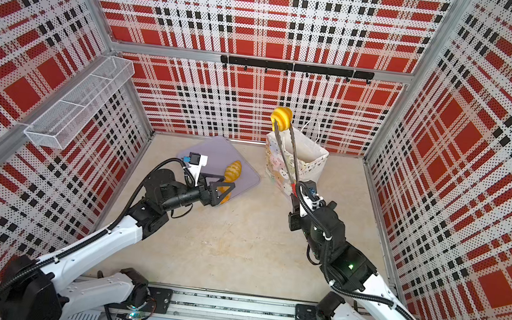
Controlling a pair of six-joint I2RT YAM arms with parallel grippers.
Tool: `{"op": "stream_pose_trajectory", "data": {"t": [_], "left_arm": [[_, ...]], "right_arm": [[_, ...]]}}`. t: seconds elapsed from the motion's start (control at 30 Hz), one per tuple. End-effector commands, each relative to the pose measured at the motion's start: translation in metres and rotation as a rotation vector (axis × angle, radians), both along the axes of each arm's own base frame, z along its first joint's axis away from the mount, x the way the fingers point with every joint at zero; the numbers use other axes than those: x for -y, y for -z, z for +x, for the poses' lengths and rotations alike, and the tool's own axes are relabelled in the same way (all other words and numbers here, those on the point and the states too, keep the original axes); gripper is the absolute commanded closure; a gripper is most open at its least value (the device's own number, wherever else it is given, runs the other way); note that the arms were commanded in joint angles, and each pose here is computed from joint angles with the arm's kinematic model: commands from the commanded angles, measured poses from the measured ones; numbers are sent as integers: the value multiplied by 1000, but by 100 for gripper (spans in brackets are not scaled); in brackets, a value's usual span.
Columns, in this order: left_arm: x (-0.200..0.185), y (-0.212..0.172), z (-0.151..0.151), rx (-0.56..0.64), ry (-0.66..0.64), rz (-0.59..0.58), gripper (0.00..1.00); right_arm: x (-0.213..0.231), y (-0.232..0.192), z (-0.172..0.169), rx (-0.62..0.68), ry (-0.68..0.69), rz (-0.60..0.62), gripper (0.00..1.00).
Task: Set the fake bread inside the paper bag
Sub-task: 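Carry the small striped bun in the tongs up over the paper bag, then open the tongs with the right gripper to drop the bun into the bag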
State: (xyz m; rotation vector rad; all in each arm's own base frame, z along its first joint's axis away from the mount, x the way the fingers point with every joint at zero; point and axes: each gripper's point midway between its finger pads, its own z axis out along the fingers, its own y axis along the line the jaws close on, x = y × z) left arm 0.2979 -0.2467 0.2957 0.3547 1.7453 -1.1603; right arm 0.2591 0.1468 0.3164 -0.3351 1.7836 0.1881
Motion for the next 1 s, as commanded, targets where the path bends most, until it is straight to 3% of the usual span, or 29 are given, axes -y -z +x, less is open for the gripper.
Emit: {"op": "stream_pose_trajectory", "data": {"t": [0.0,0.4,0.97], "left_arm": [[7,-21,3,75,12,-15,2],[14,-14,8,65,32,-4,2],[13,-7,9,58,26,8,2]], "right_arm": [[15,-18,6,23,89,50,78],[41,22,32,-150,224,17,77],[46,37,37,-212,262,-23,69]]}}
